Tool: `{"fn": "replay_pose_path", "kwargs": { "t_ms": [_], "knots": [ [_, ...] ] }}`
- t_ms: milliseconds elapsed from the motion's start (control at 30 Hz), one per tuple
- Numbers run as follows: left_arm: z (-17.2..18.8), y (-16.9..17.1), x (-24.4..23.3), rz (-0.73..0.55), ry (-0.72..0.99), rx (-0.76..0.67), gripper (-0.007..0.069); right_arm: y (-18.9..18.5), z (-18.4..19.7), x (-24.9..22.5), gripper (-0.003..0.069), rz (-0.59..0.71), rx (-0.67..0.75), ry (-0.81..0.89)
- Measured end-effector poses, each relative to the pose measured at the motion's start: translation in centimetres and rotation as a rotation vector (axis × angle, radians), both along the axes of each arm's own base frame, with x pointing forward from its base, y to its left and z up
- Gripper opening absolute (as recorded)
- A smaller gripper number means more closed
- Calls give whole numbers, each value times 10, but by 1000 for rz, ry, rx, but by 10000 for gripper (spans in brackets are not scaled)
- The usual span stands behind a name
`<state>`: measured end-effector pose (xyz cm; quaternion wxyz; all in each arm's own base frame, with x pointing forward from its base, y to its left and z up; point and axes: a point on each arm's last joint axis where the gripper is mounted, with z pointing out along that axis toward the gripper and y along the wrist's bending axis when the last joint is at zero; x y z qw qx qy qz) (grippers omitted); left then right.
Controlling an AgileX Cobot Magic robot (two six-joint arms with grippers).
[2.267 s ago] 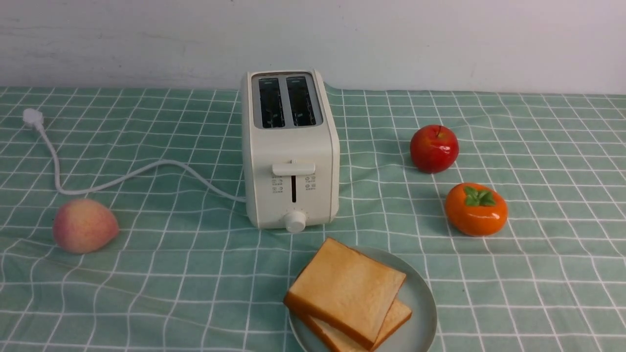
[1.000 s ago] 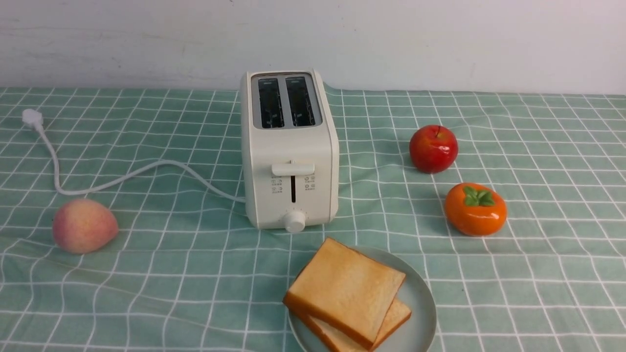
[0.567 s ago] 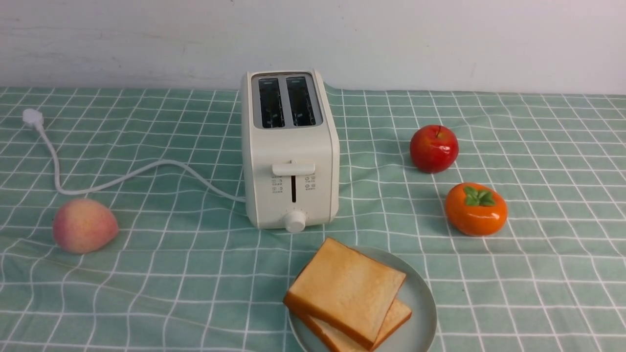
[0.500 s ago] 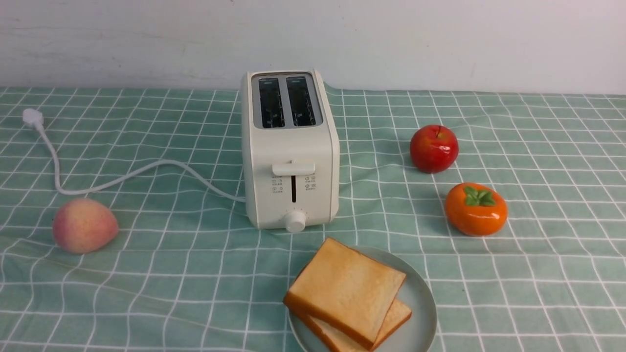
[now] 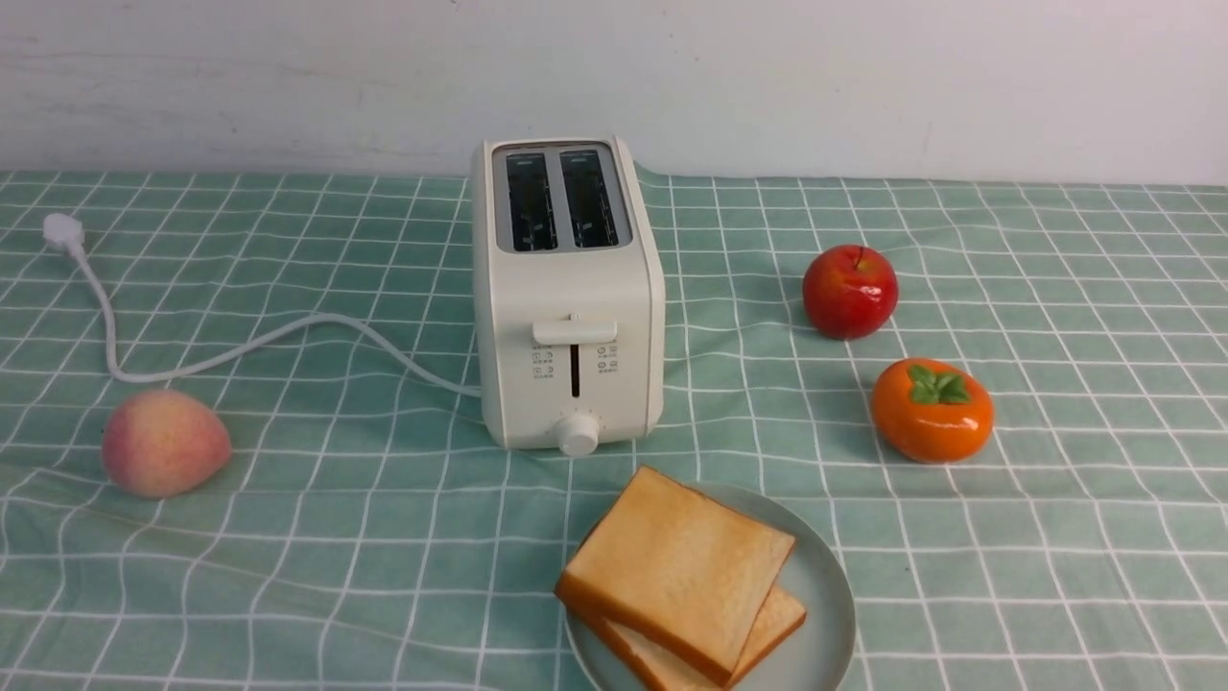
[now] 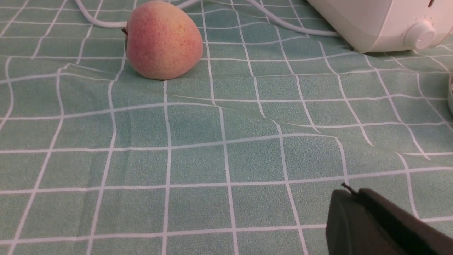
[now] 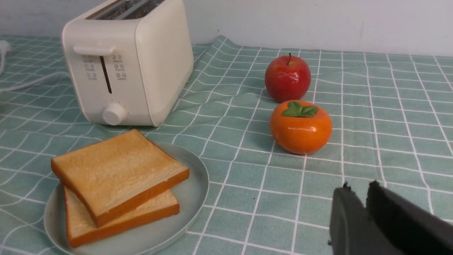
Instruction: Take toasted bread from bread machine on blue coffee table place on plate.
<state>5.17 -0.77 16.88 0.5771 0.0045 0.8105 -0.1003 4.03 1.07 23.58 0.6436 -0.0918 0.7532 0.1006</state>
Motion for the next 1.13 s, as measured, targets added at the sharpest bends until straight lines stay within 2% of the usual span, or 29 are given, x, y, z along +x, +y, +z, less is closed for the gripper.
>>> {"fn": "replay_pose_path", "kwargs": {
  "t_ms": [100, 200, 367, 467, 667, 1133],
  "knots": [
    [0, 0, 0, 0, 0, 0, 3, -3, 0, 1, 87, -70, 0, 0],
    [0, 0, 0, 0, 0, 0, 3, -8, -7, 3, 90, -199, -10, 22],
    [0, 0, 0, 0, 0, -1, 5, -14, -43, 8, 95, -320, -25, 151],
    [0, 0, 0, 0, 0, -1, 9, -15, -62, 9, 98, -342, -30, 206],
    [0, 0, 0, 0, 1, -1, 18, -15, -61, 11, 106, -345, -24, 152],
    [0, 0, 0, 0, 1, -1, 29, -15, -61, 12, 125, -345, -24, 148]
  ]
}}
